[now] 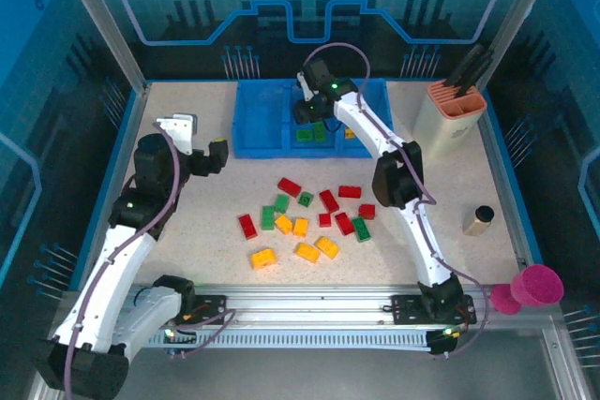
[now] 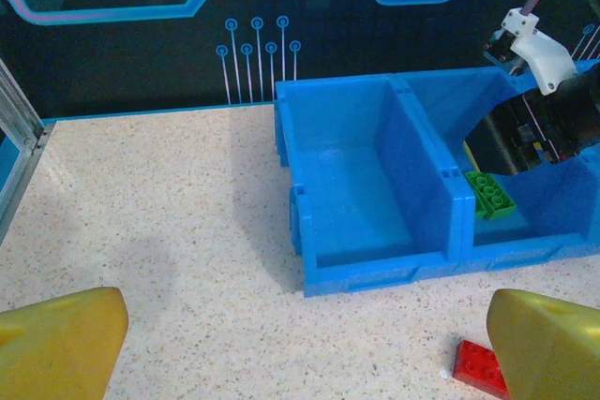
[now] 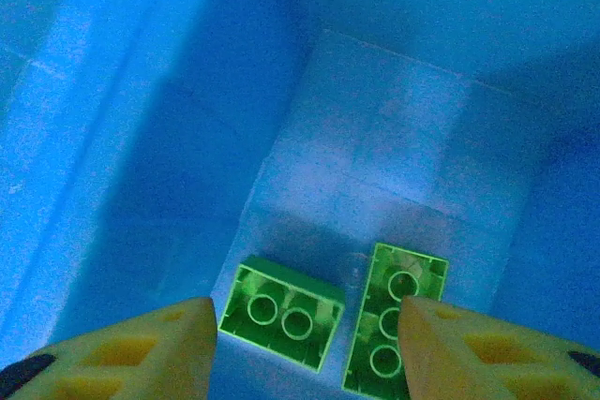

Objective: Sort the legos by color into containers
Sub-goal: Place the lego in the container, then pick up the lego from the bottom-center of the table.

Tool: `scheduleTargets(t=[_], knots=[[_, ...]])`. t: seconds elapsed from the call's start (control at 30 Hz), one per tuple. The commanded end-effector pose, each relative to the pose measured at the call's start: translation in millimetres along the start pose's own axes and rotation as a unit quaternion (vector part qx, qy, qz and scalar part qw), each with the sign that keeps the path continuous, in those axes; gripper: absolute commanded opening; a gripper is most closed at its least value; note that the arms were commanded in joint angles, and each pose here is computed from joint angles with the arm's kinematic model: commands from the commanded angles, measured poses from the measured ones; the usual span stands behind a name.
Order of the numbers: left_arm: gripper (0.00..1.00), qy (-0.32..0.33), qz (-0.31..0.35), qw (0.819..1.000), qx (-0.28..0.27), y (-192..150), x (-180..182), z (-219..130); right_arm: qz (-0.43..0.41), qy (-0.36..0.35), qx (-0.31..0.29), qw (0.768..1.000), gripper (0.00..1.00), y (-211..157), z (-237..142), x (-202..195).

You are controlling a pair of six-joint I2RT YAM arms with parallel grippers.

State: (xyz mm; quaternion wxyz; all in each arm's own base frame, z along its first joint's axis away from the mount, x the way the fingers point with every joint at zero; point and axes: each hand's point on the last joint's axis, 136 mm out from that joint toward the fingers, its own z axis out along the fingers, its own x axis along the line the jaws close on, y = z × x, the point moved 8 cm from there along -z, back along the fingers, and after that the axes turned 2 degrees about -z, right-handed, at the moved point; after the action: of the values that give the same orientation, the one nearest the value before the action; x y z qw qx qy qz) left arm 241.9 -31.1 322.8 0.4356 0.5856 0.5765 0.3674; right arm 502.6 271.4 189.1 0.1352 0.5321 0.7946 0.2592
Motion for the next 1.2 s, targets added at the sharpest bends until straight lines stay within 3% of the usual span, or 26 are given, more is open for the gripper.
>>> scheduleTargets(t=[0.0, 0.23, 0.53, 0.67, 0.83, 1.17], knots=[[0.99, -0.016, 0.002, 1.000, -0.014, 8.6, -3.4, -10.5, -0.017, 0.004, -0.030, 0.999, 0.52, 12.2, -46.8, 15.1], [1.00, -0.027, 0.003, 1.000, -0.007, 4.3, -5.6, -9.7, -0.073, -0.024, -0.003, 0.997, 0.53, -24.6, -118.6, 45.0], [0.99, -0.040, 0.001, 0.999, -0.002, -0.6, -9.3, -7.0, 0.008, -0.048, 0.072, 0.996, 0.58, -175.2, -191.2, 23.9], [0.99, -0.046, 0.013, 0.999, 0.003, -0.5, -13.5, -9.6, 0.042, -0.055, 0.124, 0.990, 0.59, -232.6, -202.4, 18.4], [1.00, -0.046, 0.026, 0.999, 0.006, -6.1, -15.3, -10.2, 0.063, -0.076, 0.162, 0.982, 0.60, -275.4, -205.6, 11.4], [0.99, -0.048, 0.027, 0.998, 0.010, -0.9, -16.7, -7.4, 0.044, -0.072, 0.197, 0.977, 0.66, -290.9, -172.9, 21.2]])
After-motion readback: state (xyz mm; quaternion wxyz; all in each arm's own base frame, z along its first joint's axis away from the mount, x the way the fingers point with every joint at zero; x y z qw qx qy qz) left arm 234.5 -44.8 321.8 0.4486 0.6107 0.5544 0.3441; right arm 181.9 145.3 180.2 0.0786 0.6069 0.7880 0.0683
